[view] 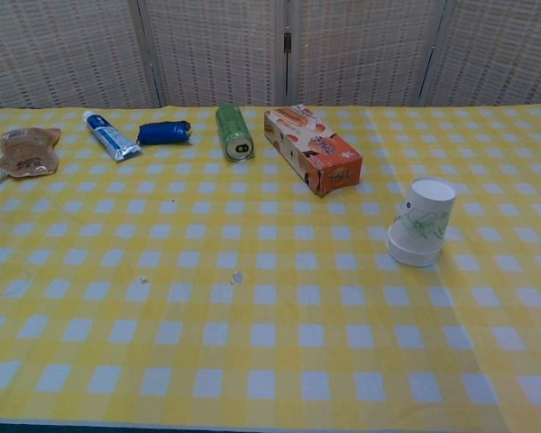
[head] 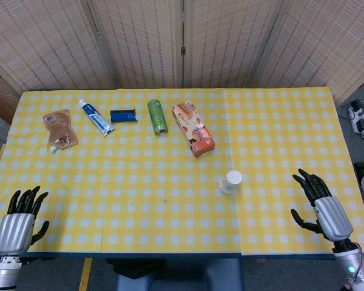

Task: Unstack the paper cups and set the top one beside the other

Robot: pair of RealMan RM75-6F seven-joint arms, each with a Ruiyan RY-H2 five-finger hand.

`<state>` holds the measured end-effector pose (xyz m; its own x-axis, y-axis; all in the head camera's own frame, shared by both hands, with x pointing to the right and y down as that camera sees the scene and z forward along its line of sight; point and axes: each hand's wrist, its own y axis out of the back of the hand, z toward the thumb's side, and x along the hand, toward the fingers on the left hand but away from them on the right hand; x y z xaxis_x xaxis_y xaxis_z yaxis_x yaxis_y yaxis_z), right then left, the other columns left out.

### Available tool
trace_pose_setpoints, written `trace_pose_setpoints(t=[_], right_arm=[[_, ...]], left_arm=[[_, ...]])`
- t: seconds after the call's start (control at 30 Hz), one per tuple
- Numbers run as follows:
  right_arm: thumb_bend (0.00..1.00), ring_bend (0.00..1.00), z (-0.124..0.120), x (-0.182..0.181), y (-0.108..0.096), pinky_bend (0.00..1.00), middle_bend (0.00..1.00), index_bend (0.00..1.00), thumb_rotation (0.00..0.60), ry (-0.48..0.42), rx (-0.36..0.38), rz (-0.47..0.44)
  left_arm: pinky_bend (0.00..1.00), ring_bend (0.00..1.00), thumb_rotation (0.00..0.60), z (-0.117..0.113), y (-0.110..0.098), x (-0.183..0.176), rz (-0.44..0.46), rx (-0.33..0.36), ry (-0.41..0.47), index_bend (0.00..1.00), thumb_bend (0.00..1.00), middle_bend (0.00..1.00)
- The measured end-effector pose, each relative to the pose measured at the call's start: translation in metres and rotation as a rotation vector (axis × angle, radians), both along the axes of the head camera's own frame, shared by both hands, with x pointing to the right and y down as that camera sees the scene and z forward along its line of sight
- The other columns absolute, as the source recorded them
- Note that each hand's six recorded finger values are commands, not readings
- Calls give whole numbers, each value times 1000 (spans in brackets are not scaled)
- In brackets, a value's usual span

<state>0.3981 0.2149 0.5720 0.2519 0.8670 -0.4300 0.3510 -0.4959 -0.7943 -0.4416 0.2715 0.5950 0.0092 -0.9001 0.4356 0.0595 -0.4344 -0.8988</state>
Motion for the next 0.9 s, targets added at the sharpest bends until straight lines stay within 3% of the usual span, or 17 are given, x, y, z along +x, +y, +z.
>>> trace_pose_setpoints(t=[0.5, 0.77, 0.9], right_arm=[[427, 22, 6, -13, -12, 0, 0, 0, 600, -8, -5, -16], [399, 31, 25, -39, -29, 0, 0, 1, 600, 4, -87, -56], [398, 36, 35, -51, -40, 0, 0, 60, 600, 20, -140, -82]], left_arm=[[0, 114, 600, 1, 3, -2, -8, -6, -4, 189, 384, 105], [0, 114, 600, 5, 1, 1, -1, -12, 3, 189, 383, 105], [0, 114, 600, 6, 1, 0, -7, -15, 2, 190, 384, 105]])
